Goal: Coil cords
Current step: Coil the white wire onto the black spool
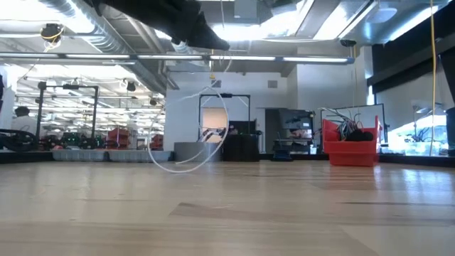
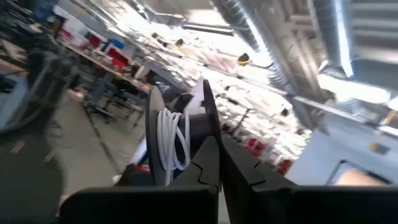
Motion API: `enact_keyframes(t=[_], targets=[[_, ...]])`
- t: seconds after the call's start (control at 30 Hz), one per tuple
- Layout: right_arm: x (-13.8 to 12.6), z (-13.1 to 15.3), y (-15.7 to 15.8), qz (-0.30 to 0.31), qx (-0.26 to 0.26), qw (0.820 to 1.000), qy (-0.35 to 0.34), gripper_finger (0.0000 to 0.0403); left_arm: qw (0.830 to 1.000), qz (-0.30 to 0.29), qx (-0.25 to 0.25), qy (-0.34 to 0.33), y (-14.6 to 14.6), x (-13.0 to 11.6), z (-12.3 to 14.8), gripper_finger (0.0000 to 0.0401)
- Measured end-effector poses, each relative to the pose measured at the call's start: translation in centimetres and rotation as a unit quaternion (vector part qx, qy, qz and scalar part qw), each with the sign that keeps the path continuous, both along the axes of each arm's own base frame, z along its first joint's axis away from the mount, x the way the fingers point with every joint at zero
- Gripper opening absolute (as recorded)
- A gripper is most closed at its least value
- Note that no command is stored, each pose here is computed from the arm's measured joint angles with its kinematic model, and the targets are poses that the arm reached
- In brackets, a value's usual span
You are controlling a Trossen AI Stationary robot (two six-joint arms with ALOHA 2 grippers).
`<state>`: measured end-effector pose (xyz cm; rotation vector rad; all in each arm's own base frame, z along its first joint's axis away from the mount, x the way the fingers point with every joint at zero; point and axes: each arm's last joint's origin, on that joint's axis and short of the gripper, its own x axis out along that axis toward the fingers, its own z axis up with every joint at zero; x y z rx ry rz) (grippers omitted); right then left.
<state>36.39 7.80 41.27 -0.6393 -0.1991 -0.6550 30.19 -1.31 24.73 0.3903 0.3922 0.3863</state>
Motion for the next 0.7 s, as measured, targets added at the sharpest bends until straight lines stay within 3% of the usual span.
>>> enact_keyframes(t=[0.2, 0.43, 0.5, 0.7], targets=[[-0.9, 3.6, 1.2, -0.038, -0.027, 0.999, 0.021, 0.0005, 0.998, 0.002, 0.002, 0.062, 0.8, -0.4, -1.1, 0.0007], [-1.6, 6.3, 1.2, -0.062, -0.025, 0.997, 0.038, 0.0005, 0.991, 0.01, 0.005, 0.131, 1.3, -1.0, -2.2, 0.0013], [-1.9, 6.9, 1.1, -0.063, -0.022, 0.997, 0.033, 0.0005, 0.986, 0.007, 0.004, 0.165, 1.2, -1.4, -3.0, 0.0026], [-1.8, 6.9, 1.0, -0.075, -0.021, 0.996, 0.046, 0.0005, 0.983, 0.017, -0.006, 0.183, 1.5, -1.7, -3.2, 0.0097]])
